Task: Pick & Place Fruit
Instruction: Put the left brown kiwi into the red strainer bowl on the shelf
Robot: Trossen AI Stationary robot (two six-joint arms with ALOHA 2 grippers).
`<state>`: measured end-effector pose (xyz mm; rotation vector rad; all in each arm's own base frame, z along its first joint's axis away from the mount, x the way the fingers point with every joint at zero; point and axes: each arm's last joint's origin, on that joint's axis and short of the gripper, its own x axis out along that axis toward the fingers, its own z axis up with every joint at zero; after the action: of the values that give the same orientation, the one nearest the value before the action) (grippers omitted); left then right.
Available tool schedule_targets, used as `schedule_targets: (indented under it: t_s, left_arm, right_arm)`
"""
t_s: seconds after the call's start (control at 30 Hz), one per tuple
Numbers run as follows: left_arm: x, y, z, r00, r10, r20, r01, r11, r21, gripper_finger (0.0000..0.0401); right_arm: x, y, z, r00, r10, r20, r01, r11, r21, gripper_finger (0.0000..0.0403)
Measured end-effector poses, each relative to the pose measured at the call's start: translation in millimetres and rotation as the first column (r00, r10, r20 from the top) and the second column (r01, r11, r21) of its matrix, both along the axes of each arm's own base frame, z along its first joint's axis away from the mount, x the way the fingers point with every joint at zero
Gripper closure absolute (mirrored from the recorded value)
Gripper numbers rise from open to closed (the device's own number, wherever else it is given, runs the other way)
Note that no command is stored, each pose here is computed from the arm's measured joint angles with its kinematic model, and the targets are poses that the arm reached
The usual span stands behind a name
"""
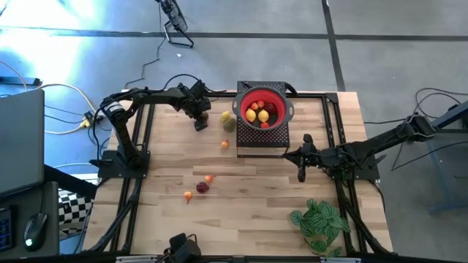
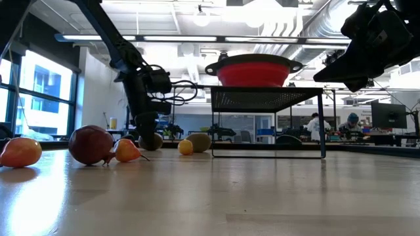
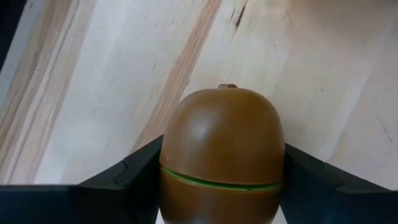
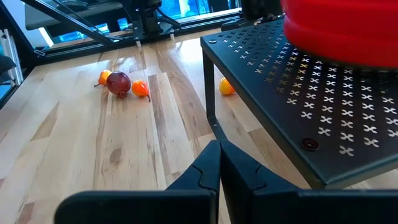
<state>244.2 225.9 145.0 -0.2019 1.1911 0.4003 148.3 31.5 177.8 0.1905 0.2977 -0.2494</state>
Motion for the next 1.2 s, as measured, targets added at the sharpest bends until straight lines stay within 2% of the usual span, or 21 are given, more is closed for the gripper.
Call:
schedule_targets:
  t_s: [0.23, 0.43, 0.53, 0.67, 0.77, 1.2]
  left_arm:
    - [0, 0, 0, 1.000, 0.006, 0.007, -0.006, 1.000, 0.004, 0.0157]
    - [2, 2, 0, 0.997, 0.059, 0.042, -0.060, 0.998, 0.008, 0.0159]
    - [3, 3, 1, 0.990, 0.127, 0.061, -0.128, 0.992, 0.001, 0.0159]
    - [4, 5, 2, 0.953, 0.285, 0.100, -0.281, 0.959, -0.046, 0.0159]
    - [5, 5, 2, 0.925, 0.362, 0.115, -0.356, 0.932, -0.072, 0.0159]
    - [2, 4, 11, 0.867, 0.477, 0.144, -0.465, 0.878, -0.113, 0.0159]
  right_arm:
    - [0, 0, 0, 1.000, 0.000, 0.000, 0.000, 1.000, 0.000, 0.0401]
    - [0, 0, 0, 1.000, 0.003, 0.000, -0.003, 1.000, 0.001, 0.0401]
    - [0, 0, 0, 1.000, 0.003, 0.000, -0.003, 1.000, 0.001, 0.0401]
    - [0, 0, 0, 1.000, 0.004, -0.001, -0.004, 1.000, 0.001, 0.0401]
    - [0, 0, 0, 1.000, 0.004, -0.001, -0.004, 1.000, 0.001, 0.0401]
    - [0, 0, 0, 1.000, 0.004, -0.001, -0.004, 1.000, 0.001, 0.0401]
